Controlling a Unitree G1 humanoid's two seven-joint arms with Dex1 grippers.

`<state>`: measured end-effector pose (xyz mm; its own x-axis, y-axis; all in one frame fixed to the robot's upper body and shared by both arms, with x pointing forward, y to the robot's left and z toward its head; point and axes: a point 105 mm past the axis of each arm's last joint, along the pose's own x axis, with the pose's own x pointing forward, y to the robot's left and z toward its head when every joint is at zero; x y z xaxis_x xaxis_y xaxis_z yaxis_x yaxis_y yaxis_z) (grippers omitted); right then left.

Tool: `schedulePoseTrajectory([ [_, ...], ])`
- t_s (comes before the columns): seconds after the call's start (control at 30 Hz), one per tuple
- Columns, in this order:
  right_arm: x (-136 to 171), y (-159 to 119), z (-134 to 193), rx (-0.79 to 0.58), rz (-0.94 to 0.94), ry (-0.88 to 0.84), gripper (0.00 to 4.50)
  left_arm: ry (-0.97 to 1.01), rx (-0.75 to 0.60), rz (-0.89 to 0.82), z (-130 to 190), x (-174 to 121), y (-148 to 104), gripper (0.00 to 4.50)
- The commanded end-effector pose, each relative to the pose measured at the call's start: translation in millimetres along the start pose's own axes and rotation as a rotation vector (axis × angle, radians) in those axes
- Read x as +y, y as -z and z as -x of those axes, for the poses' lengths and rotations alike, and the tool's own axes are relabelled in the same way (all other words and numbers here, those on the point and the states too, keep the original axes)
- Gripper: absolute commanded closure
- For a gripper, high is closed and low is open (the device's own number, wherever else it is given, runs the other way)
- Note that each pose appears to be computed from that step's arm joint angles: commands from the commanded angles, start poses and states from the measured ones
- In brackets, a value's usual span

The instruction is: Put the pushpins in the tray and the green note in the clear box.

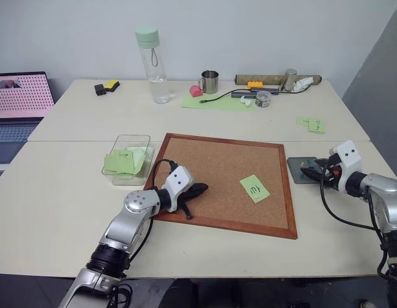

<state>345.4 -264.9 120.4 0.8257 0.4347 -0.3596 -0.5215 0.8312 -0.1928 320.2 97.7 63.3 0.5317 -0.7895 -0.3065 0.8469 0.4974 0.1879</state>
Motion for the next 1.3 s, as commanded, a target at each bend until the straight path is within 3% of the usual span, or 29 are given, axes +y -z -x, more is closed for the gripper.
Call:
schedulePoseTrajectory([
  [0.03, 52.8, -27.5, 11.4, -0.079, 0.152, -0.259, 0.94, 0.027, 0.129, 0.048, 4.5, -9.4, 34.4, 4.50],
  [0.1, 82.5, -22.8, 13.3, -0.072, 0.183, -0.376, 0.94, 0.029, 0.129, 0.048, 4.4, -9.4, 34.2, 4.50],
  [0.27, 115.2, -16.4, 3.0, -0.076, 0.225, -0.453, 0.94, 0.034, 0.127, 0.045, 2.1, -9.6, 33.0, 4.50],
  [0.6, 127.5, -14.2, -20.3, -0.116, 0.188, -0.481, 0.94, 0.028, 0.130, 0.044, 3.3, -8.4, 33.0, 4.50],
  [0.9, 128.1, -5.0, -26.7, -0.107, 0.195, -0.485, 2.63, 0.026, 0.129, 0.048, 3.0, -9.6, 34.0, 4.50],
  [1.13, 131.0, -3.1, -27.3, -0.107, 0.218, -0.498, 4.34, 0.028, 0.129, 0.047, 2.3, -9.2, 33.7, 4.50],
  [1.3, 133.0, -16.0, -21.7, -0.152, 0.247, -0.510, 4.47, 0.025, 0.130, 0.051, 2.4, -9.0, 34.1, 4.50],
])
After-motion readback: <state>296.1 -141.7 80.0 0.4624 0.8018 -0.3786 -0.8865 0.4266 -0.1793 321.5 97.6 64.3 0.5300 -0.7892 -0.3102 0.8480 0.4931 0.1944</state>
